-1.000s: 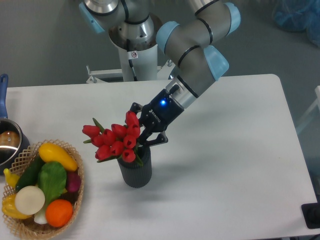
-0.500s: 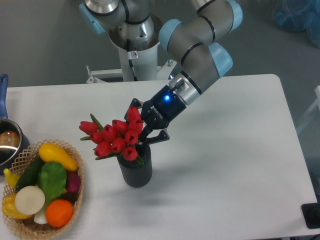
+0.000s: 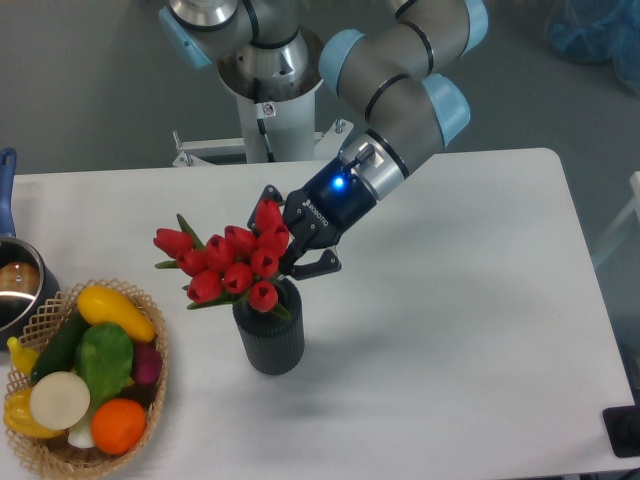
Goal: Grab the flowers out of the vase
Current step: 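Adjust the grip on the tulip bunch, tilting it upright, then lift the tulip bunch straight up out of the black vase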
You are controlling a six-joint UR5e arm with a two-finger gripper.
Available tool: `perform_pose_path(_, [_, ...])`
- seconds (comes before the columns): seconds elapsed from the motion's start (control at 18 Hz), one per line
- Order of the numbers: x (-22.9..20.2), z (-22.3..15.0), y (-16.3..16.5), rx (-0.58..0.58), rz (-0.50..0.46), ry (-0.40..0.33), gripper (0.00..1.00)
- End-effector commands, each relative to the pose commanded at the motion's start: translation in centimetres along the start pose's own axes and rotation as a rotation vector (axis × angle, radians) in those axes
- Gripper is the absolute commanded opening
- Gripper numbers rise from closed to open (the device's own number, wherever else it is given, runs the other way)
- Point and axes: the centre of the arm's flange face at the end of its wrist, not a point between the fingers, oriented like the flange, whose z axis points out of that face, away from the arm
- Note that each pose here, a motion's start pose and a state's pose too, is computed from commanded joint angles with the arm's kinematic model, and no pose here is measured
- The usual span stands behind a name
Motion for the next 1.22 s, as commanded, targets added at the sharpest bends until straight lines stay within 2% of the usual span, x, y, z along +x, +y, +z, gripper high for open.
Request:
perform_pose_path(0.56, [1.6,-1.5,-4.1,0.012,-0.005,-0.027,0.33])
perform_pose_path(0.94, [2.9,-2.2,-6.6,0.090,-0.005,-0.015,0.33])
perform_pose_path(1.22, [3.2,-3.3,-7.5,0.095,-0.021,-0.033,0.33])
